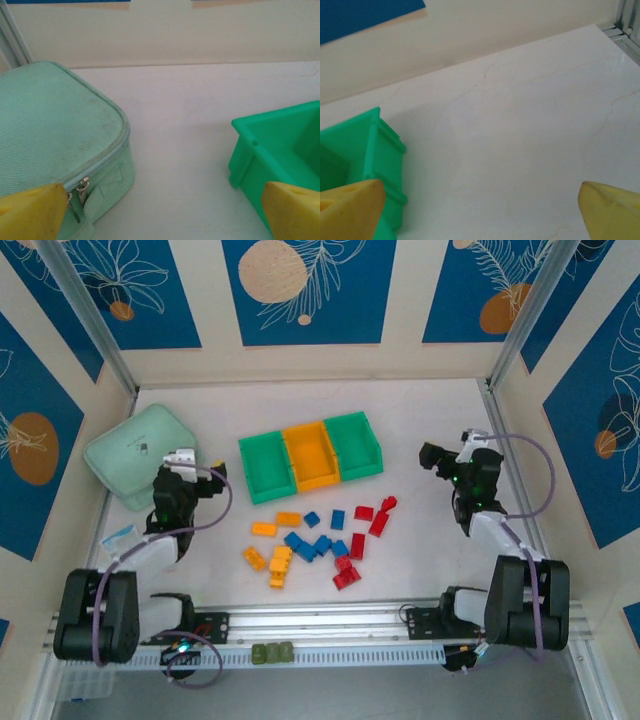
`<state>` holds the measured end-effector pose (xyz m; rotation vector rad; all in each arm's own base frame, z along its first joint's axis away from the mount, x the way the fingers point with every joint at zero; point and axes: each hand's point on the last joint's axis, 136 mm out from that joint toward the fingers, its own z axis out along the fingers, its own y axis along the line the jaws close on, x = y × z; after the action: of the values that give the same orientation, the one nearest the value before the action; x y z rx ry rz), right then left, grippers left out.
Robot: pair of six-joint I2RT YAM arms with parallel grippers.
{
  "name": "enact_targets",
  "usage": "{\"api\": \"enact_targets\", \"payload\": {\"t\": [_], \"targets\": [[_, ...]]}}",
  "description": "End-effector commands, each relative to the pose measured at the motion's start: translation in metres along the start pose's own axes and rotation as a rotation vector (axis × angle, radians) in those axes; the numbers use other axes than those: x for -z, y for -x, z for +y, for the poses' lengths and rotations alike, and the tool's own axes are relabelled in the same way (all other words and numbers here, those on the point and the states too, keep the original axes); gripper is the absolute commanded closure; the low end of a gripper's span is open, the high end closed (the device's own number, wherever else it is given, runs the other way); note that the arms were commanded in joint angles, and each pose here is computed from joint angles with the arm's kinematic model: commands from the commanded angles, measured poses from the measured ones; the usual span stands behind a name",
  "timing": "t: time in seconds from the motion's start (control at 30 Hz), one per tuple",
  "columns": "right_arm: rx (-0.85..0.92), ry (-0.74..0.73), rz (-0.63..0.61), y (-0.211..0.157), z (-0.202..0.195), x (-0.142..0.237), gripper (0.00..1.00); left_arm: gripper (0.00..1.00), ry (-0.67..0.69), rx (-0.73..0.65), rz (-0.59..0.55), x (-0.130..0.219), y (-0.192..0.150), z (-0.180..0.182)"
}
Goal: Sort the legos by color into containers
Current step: Pick up the lego from the middle-left of the table.
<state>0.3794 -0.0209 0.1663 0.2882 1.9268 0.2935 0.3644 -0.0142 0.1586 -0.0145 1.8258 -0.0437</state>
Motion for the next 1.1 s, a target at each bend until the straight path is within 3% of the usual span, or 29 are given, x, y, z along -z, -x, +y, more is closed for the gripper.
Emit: {"api": "enact_targets", "payload": {"t": [0.0,0.13,0.2,0.47,0.7,1.07], "targets": [[-0.249,-0.038,0.131,-0.006,-0.006,0.012,0.01,0.01,0.014,0.142,0.047,0.006,0.008,0.003],[-0.377,0.034,0.159,-0.008,-0.005,0.016,0.01,0.01,0.112,0.344,0.095,0.011,0.002,0.018],[-0.415,0.050,0.178,-0.009,-0.004,0.018,0.01,0.01,0.095,0.388,0.123,0.012,-0.004,0.015],[-0.272,0.091,0.284,-0.021,0.046,0.026,0.01,0.01,-0.036,0.437,0.280,0.027,-0.010,-0.015],[-0.129,0.170,0.431,-0.057,0.104,0.041,0.01,0.01,-0.151,0.491,0.410,0.056,-0.020,-0.044],[-0.011,0.269,0.649,-0.118,0.153,0.077,0.01,0.01,-0.284,0.433,0.591,0.118,-0.042,-0.091]]}}
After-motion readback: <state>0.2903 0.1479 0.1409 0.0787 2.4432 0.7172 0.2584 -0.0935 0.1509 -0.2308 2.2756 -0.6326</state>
